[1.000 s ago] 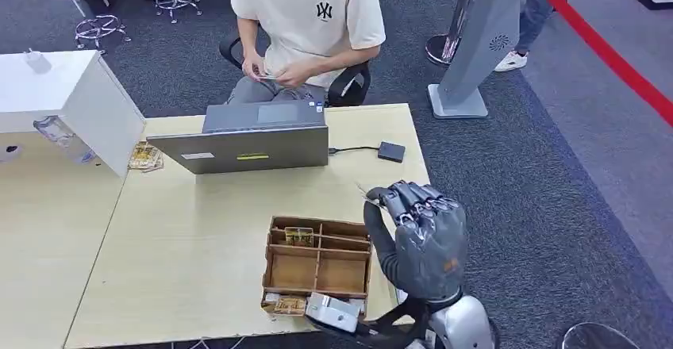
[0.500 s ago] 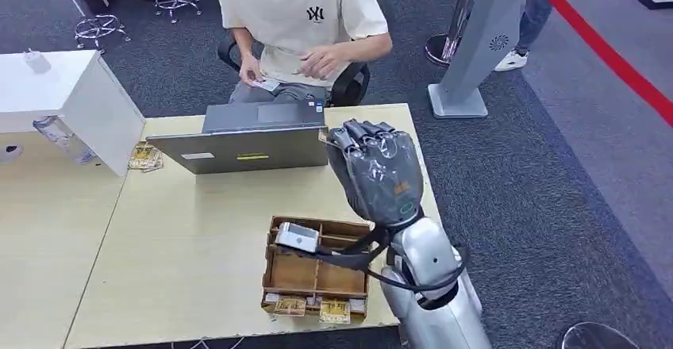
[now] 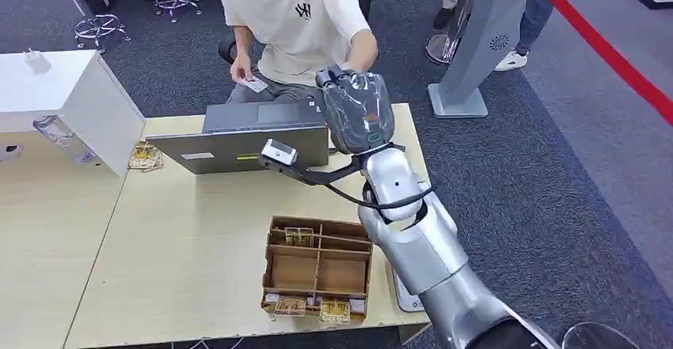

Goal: Pass the card to the sensor for recognition and then transmit it.

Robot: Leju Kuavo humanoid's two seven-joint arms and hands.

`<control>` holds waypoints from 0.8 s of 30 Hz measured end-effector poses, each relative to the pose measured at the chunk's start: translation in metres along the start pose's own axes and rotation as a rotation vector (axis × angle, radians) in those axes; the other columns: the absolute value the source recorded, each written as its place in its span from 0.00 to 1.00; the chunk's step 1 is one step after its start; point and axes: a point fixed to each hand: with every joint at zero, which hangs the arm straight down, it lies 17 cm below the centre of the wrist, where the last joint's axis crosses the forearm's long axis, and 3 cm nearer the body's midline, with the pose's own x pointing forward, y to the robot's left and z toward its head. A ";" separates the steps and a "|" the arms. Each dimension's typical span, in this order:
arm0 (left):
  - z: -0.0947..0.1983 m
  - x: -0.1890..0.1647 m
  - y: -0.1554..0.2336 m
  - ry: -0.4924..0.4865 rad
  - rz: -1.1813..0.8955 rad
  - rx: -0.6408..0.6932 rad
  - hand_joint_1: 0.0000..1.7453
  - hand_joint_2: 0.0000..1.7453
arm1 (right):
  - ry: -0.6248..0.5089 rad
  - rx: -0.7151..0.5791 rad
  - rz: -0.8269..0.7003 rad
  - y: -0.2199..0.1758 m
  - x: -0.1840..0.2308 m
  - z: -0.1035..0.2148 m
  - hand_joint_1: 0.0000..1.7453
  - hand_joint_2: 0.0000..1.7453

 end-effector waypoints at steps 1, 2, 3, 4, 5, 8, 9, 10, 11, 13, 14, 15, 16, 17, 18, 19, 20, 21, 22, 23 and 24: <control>0.000 0.000 0.000 -0.001 -0.003 0.001 0.00 0.00 | 0.000 0.011 0.008 0.005 -0.001 -0.002 1.00 1.00; 0.000 0.000 0.001 -0.001 -0.007 0.002 0.00 0.00 | 0.000 0.014 0.016 0.007 -0.002 -0.005 1.00 1.00; 0.000 0.000 0.001 -0.001 -0.008 0.002 0.00 0.00 | -0.001 0.029 0.024 0.014 -0.003 -0.006 1.00 1.00; 0.000 0.000 0.001 -0.001 -0.009 0.002 0.00 0.00 | -0.002 0.039 0.032 0.018 -0.004 -0.007 1.00 1.00; 0.000 0.000 0.000 -0.001 -0.010 0.001 0.00 0.00 | 0.001 0.048 0.038 0.021 -0.005 -0.008 1.00 1.00; 0.000 0.000 0.001 -0.001 -0.011 0.000 0.00 0.00 | 0.000 0.070 0.052 0.030 -0.005 -0.008 1.00 1.00; 0.000 -0.001 0.001 0.001 -0.011 0.000 0.00 0.00 | 0.002 0.080 0.059 0.034 -0.006 -0.008 0.98 1.00; 0.000 -0.001 0.001 0.001 -0.011 0.001 0.00 0.00 | 0.001 0.088 0.067 0.038 -0.006 -0.008 0.90 1.00; 0.000 -0.001 0.001 0.003 -0.011 0.001 0.00 0.00 | -0.001 0.095 0.073 0.041 -0.006 -0.008 0.55 1.00; 0.000 -0.001 0.001 0.004 -0.011 0.001 0.00 0.00 | 0.005 0.110 0.083 0.048 -0.008 -0.005 0.00 1.00; 0.000 -0.002 0.001 0.004 -0.011 0.001 0.00 0.00 | 0.006 0.122 0.087 0.052 -0.009 -0.003 0.00 1.00; 0.000 -0.002 0.001 0.005 -0.011 0.001 0.00 0.00 | 0.007 0.125 0.091 0.055 -0.010 -0.001 0.00 1.00; 0.000 -0.002 0.001 0.005 -0.011 0.001 0.00 0.00 | 0.010 0.130 0.094 0.057 -0.011 0.000 0.00 0.00; 0.000 -0.002 0.001 0.005 -0.014 0.001 0.00 0.00 | 0.014 0.136 0.098 0.059 -0.012 0.001 0.00 0.00; 0.000 -0.002 0.001 0.005 -0.015 0.001 0.00 0.00 | 0.020 0.142 0.102 0.061 -0.014 0.002 0.00 0.00; 0.000 -0.002 0.001 0.005 -0.017 0.002 0.00 0.00 | 0.024 0.150 0.106 0.064 -0.016 0.003 0.00 0.00; 0.000 -0.002 0.001 0.005 -0.017 0.002 0.00 0.00 | 0.028 0.154 0.110 0.065 -0.017 0.004 0.00 0.00; 0.000 -0.002 0.001 0.005 -0.018 0.002 0.00 0.00 | 0.028 0.158 0.114 0.067 -0.018 0.005 0.00 0.00; 0.000 -0.002 0.001 0.004 -0.019 0.002 0.00 0.00 | 0.029 0.163 0.117 0.068 -0.019 0.006 0.00 0.00; 0.000 -0.002 0.001 0.004 -0.019 0.002 0.00 0.00 | 0.030 0.166 0.120 0.070 -0.020 0.006 0.00 0.00; 0.000 -0.002 0.001 0.005 -0.019 0.002 0.00 0.00 | 0.032 0.170 0.123 0.071 -0.021 0.007 0.00 0.00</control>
